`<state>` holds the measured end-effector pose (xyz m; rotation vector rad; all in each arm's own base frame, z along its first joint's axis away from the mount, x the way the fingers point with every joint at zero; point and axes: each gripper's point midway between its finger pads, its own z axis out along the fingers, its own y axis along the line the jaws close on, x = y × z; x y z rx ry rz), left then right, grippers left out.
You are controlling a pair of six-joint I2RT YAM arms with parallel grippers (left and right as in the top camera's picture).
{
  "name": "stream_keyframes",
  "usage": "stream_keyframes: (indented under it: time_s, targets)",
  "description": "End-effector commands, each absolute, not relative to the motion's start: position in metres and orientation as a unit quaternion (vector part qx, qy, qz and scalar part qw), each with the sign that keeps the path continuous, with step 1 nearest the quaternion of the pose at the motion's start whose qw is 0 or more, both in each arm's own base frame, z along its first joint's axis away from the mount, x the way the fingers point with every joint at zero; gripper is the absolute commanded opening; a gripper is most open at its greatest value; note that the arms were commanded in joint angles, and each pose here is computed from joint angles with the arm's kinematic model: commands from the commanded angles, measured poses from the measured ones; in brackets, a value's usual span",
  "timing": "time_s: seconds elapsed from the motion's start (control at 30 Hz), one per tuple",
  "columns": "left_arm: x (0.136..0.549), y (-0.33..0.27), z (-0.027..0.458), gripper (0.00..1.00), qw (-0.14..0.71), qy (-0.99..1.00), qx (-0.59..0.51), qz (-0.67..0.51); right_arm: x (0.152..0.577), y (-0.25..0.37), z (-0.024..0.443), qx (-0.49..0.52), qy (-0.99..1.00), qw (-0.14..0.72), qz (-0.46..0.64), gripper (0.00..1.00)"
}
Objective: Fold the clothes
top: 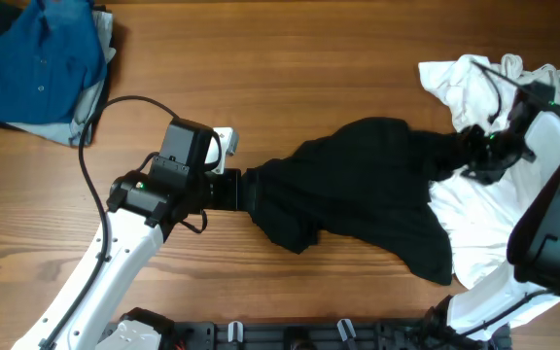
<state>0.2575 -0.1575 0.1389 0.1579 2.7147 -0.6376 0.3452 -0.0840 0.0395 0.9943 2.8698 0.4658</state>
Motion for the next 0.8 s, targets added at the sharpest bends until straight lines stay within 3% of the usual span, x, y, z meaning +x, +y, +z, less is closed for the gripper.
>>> stream_keyframes:
  time_s: [0.0,0.3,0.77]
  targets:
    - [0.257,-0.161,0.143,1.00,0.175,0.955,0.059,-0.232,0.378,-0.091,0.104,0.257,0.944,0.140,0.150,0.64]
    - [0.257,-0.161,0.143,1.00,0.173,0.956,0.059,-0.232,0.386,-0.112,0.162,0.212,0.951,0.206,0.087,0.67]
    - [0.257,-0.161,0.143,1.00,0.173,0.955,0.059,-0.232,0.378,-0.096,0.173,0.196,0.953,0.200,0.118,0.66]
